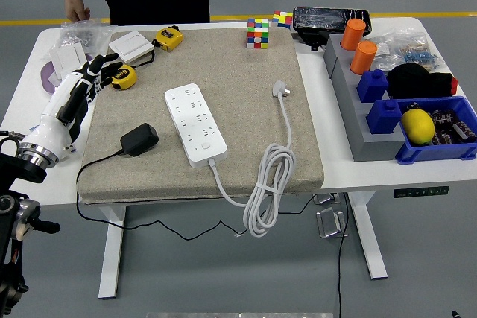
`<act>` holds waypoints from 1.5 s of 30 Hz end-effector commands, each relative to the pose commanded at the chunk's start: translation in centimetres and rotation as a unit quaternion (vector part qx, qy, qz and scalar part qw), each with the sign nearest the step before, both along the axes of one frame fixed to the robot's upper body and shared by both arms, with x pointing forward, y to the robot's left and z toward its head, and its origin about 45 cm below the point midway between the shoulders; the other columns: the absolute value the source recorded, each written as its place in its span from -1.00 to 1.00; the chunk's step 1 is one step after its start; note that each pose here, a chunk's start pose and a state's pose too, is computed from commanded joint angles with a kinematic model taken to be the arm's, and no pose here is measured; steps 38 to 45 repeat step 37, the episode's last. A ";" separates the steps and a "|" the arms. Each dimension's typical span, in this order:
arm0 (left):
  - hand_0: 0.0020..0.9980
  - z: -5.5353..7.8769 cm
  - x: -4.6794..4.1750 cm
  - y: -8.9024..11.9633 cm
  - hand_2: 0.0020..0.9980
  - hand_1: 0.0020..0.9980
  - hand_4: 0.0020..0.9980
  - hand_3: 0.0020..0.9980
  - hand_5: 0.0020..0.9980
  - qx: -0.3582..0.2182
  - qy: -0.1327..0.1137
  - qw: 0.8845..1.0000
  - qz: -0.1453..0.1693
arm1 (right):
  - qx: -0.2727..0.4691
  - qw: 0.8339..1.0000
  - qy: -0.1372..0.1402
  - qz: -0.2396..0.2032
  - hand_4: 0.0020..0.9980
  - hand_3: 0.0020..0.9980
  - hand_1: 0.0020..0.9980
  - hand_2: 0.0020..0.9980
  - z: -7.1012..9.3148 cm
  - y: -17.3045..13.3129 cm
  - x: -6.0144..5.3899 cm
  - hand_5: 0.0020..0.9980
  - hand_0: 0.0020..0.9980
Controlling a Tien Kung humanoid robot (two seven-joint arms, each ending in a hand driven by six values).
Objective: Pick up the plug,place it near the board,insert it into the board,press the button
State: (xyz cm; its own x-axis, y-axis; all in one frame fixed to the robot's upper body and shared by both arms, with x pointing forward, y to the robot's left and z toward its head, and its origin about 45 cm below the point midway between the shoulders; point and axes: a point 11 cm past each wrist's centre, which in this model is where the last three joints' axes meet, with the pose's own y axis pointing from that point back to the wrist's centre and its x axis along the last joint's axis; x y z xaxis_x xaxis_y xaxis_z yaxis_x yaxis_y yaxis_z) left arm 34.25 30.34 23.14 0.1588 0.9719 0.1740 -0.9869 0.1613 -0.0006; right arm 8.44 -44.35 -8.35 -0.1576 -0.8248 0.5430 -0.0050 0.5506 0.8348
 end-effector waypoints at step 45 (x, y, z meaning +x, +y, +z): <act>0.61 -2.7 -2.47 3.2 0.12 0.33 1.00 0.30 1.00 -0.228 0.056 0.970 0.064 | 0.003 0.999 0.041 0.033 1.00 0.52 0.45 0.46 -0.7 0.8 -1.9 0.95 0.57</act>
